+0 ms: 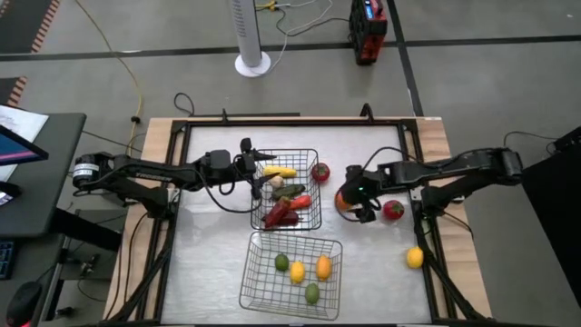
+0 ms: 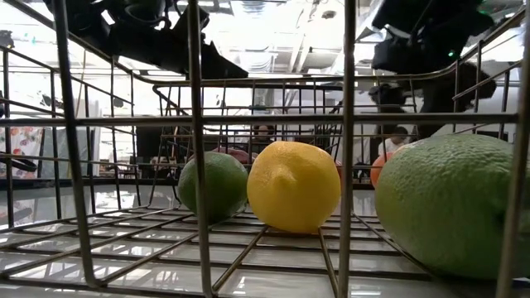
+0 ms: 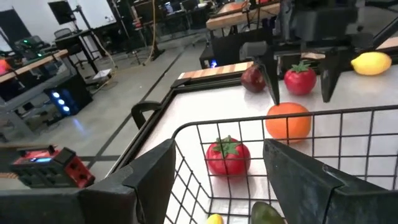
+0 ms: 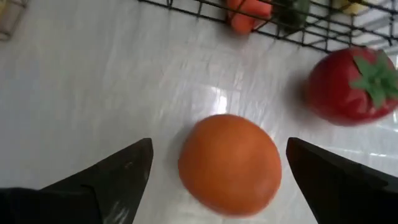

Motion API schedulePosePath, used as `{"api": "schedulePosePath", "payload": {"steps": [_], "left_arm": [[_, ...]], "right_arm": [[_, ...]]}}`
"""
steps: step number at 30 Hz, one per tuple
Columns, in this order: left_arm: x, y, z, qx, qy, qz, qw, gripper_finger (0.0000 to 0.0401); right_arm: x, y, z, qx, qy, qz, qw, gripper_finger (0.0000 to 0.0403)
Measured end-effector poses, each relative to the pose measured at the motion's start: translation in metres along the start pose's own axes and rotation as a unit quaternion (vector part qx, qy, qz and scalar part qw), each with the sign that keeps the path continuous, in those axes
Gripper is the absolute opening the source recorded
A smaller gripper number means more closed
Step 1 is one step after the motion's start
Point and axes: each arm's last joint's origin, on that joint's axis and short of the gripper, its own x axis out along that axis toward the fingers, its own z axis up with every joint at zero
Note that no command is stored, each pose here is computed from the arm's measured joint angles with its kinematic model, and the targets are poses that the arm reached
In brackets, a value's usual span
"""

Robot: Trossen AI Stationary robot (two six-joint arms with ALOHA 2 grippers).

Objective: Sort produce into baskets
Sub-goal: Put the orange into the gold wire basket

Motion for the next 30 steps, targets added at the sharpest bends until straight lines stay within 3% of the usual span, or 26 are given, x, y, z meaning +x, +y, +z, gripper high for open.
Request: {"api": "schedulePosePath", "payload": {"steps": [8,19,24,30], "left_arm": [[0.000,0.000,-0.004,0.014,0.022,0.009,1.000,0.0231],[0.000,0.000,-0.006,0.024,0.034,0.007,0.999,0.0231],[0.000,0.000,-0.007,0.025,0.039,0.006,0.999,0.0231],[0.000,-0.001,-0.008,0.029,0.042,0.005,0.999,0.0231]], "right_arm": [[0.032,-0.001,0.004,-0.085,0.074,0.023,0.993,0.0391],[0.050,-0.009,-0.002,-0.115,0.117,0.020,0.986,0.0359],[0.037,-0.014,0.009,-0.113,0.106,0.006,0.988,0.0343],[-0.005,-0.026,0.035,-0.095,0.087,-0.045,0.991,0.0351]]}}
